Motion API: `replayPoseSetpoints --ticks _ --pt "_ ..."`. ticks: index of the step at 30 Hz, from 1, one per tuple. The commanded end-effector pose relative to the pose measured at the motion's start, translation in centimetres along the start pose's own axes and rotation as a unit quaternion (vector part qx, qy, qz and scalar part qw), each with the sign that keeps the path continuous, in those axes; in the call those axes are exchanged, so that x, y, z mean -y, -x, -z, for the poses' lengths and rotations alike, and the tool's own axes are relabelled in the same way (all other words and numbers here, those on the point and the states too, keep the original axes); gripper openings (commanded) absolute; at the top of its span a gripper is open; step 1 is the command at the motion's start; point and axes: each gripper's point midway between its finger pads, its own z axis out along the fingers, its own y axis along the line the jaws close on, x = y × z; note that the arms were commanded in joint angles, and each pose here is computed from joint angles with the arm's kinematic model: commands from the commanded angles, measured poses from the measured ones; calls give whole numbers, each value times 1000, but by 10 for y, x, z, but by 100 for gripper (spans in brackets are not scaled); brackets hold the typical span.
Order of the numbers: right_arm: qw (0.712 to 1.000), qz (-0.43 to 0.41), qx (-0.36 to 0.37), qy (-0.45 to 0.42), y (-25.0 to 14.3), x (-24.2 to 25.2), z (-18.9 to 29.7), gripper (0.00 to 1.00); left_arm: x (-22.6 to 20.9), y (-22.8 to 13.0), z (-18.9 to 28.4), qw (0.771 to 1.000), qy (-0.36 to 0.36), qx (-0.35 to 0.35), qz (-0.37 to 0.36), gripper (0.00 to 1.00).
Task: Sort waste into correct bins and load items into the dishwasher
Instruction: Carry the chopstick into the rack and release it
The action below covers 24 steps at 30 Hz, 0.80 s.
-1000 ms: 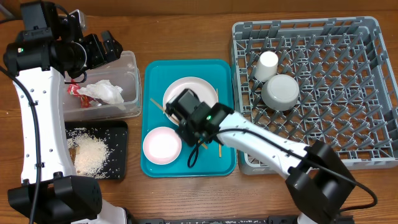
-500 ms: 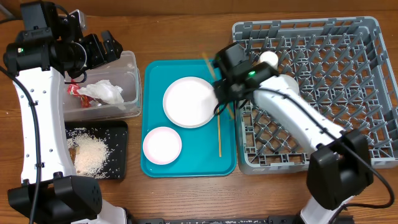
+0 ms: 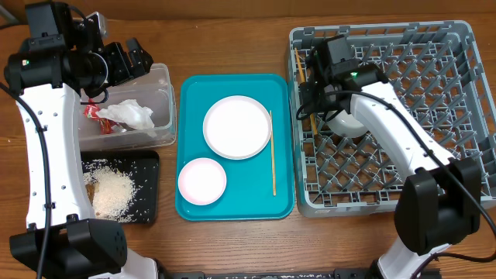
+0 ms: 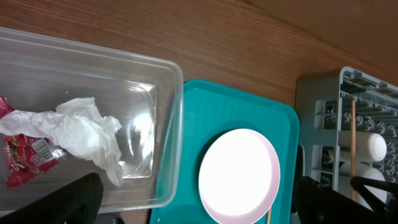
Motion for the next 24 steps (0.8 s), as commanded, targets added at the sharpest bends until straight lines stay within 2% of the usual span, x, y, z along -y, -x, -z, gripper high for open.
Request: replayPoseSetpoints --ticks 1,6,8,12,19,23,24 --pt "1000 -5 24 6 12 -1 20 4 1 6 3 1000 1 10 7 100" --pt "1000 -6 15 5 5 1 14 6 1 6 3 1000 1 10 7 100" --pt "1000 -6 11 4 2 2 13 14 1 6 3 1000 1 10 7 100" --pt "1000 -8 9 4 1 2 13 15 1 6 3 1000 1 10 7 100" --pt "998 -61 6 11 0 0 13 19 1 6 3 1000 1 10 7 100" --pt "989 -122 -16 88 -4 -27 15 31 2 5 3 1000 1 9 7 100" --pt "984 -139 -25 111 -5 -36 17 47 1 5 3 1000 1 9 7 100"
